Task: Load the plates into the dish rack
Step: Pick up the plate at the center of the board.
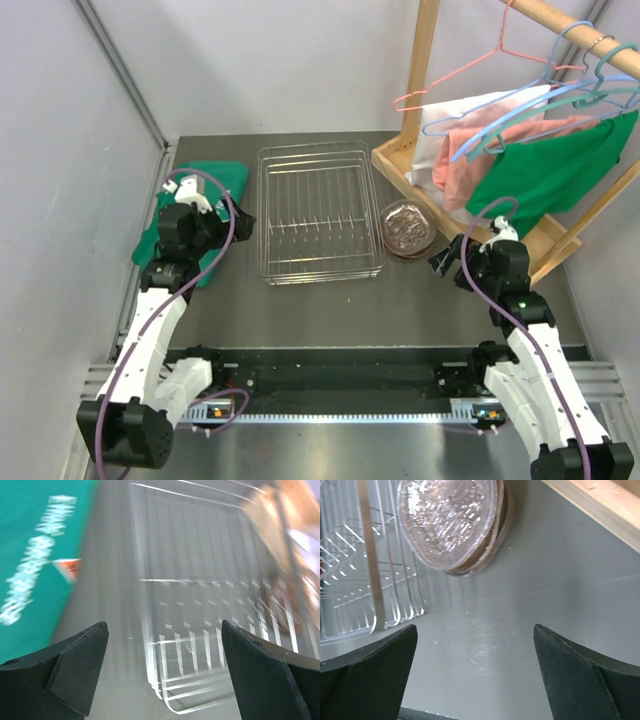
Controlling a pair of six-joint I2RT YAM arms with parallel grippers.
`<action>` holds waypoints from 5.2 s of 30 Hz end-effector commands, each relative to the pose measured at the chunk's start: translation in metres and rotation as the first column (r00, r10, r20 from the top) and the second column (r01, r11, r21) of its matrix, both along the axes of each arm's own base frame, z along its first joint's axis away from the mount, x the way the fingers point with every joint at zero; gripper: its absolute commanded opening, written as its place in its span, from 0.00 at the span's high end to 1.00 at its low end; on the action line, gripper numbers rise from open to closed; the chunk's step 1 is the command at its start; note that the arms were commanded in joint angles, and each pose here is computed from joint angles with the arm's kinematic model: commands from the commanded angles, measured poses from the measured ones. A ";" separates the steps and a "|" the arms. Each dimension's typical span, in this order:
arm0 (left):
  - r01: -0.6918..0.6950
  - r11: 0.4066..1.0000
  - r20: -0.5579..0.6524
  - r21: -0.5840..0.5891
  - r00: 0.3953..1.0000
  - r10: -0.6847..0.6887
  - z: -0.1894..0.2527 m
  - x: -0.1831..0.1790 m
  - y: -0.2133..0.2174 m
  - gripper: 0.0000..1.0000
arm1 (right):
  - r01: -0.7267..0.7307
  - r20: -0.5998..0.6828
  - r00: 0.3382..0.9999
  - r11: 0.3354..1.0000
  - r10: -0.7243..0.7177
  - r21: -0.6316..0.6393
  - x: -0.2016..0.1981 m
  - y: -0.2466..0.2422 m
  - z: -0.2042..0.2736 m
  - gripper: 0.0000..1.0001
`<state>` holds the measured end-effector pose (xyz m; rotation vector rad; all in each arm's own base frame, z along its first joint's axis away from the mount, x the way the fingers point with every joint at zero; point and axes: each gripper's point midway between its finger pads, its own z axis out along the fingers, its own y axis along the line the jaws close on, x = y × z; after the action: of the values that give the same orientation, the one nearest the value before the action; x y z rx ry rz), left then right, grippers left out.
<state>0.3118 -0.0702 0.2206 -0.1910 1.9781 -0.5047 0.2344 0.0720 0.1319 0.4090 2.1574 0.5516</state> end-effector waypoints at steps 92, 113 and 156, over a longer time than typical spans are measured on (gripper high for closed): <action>-0.089 0.996 -0.283 0.025 0.955 0.092 -0.058 -0.013 0.013 0.01 | 0.107 -0.192 0.963 0.922 -0.189 -0.372 0.110 -0.005 -0.038 0.92; -0.065 0.998 -0.333 0.018 0.940 0.067 -0.073 -0.014 0.009 0.01 | -0.018 -0.333 0.937 0.935 -0.108 -0.355 0.084 0.008 -0.063 0.92; -0.059 0.998 -0.366 0.032 0.928 0.067 -0.079 -0.016 0.010 0.01 | -0.043 -0.327 0.938 0.895 -0.117 -0.444 0.076 0.000 -0.040 1.00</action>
<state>0.2941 -0.0610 0.1378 -0.3767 2.3400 -0.4344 0.3084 0.0723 0.0725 0.3591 2.5537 -0.0117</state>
